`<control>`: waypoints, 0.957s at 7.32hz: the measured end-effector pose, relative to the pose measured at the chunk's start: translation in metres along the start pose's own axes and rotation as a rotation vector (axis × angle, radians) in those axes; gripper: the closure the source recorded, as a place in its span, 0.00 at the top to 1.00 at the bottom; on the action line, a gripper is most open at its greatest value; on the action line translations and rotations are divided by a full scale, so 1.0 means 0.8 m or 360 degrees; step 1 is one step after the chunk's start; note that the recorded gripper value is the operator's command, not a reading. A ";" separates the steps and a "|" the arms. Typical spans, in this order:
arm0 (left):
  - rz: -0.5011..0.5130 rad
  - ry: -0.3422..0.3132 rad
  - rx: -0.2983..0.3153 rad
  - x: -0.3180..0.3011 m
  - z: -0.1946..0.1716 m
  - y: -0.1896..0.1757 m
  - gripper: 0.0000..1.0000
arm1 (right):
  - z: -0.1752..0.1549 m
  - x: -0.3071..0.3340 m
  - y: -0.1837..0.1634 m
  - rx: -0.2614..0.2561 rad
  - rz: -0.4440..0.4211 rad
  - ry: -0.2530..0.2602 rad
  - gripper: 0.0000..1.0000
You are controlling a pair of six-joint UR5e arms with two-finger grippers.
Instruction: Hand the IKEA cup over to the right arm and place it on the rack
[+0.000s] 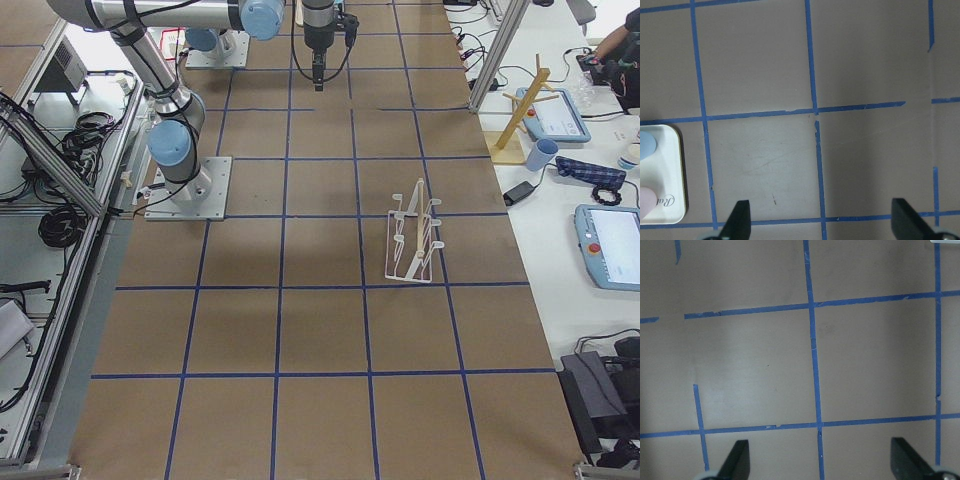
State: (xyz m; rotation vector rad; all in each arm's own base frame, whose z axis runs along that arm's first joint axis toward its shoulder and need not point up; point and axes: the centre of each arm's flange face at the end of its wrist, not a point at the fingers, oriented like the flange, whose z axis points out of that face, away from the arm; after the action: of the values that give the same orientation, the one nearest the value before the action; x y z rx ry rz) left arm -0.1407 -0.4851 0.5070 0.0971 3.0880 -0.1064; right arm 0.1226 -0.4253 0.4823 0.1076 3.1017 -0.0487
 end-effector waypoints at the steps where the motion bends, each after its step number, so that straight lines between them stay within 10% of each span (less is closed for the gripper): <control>1: 0.0004 0.0001 -0.0003 0.001 0.001 0.000 1.00 | 0.000 0.000 0.000 -0.0001 0.0001 0.0001 1.00; 7: -0.0030 0.0090 -0.0022 0.004 0.011 0.000 0.94 | -0.001 0.000 0.000 0.0003 0.0004 0.0000 1.00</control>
State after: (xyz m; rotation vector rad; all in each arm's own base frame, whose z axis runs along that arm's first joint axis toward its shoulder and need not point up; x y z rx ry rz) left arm -0.1432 -0.4852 0.4984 0.0720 3.1462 -0.0845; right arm 0.1222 -0.4253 0.4834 0.1113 3.1013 -0.0518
